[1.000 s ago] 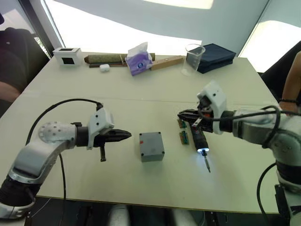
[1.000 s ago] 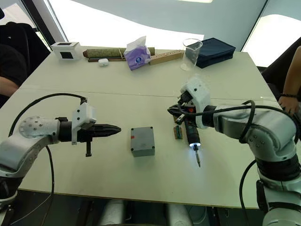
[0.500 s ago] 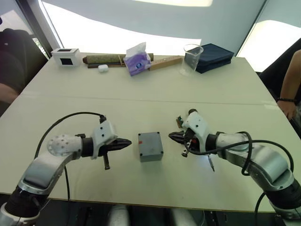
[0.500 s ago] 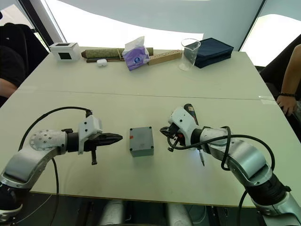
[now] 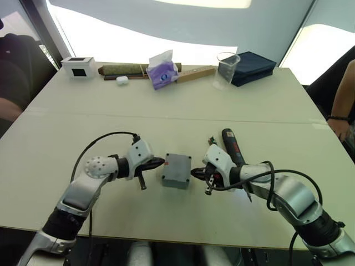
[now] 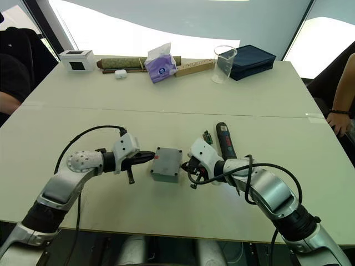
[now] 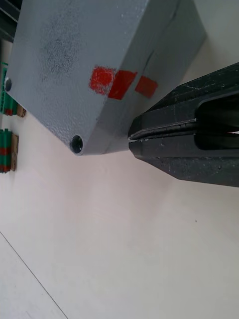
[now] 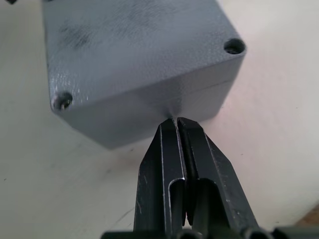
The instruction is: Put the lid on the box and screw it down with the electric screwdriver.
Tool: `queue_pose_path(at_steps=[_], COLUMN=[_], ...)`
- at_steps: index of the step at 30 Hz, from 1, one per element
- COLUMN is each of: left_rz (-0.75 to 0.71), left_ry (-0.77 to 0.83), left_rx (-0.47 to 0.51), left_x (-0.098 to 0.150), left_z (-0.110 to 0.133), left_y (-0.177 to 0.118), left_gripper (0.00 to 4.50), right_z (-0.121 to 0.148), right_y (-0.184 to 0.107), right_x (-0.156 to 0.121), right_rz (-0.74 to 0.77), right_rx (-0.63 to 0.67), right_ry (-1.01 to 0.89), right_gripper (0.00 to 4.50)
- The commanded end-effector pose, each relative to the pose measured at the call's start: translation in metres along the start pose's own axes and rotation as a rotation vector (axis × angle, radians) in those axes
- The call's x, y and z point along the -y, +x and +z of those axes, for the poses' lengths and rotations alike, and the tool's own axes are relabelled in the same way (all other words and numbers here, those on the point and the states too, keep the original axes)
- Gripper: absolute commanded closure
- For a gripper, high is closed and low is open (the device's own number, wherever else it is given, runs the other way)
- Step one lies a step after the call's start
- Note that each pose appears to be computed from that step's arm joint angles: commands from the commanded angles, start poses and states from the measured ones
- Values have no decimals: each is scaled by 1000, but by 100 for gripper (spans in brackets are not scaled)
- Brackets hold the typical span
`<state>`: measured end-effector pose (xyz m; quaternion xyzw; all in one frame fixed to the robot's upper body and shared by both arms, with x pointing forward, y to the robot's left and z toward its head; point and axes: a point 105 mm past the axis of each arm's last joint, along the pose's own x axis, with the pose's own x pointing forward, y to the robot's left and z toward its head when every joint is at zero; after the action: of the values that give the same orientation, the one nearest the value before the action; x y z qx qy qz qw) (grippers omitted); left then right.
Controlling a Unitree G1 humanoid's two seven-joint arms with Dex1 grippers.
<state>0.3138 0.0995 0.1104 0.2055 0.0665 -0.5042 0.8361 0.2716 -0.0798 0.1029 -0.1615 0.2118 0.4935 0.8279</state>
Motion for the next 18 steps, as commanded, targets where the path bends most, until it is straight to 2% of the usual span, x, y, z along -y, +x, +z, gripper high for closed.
queue_pose_path(at_steps=[1,6,10,15,18], left_rz=[-20,1,-30,-156,-248], left_ry=[51,80,97,73,46], left_rx=[44,-13,-67,-97,-92], left_x=[-1,-12,-15,3,21], left_z=[14,4,-5,-5,1], left_y=[12,7,-10,-31,-38], left_gripper=[450,450,450,450,450], right_z=[22,26,26,28,30], right_y=[-4,-10,-22,-27,-21], right_x=[-13,-9,14,44,50], right_rz=[56,26,-62,-165,-167], right_rx=[74,65,41,40,60], right_ry=[-40,-65,-99,-102,-88], right_gripper=[446,446,446,446,446])
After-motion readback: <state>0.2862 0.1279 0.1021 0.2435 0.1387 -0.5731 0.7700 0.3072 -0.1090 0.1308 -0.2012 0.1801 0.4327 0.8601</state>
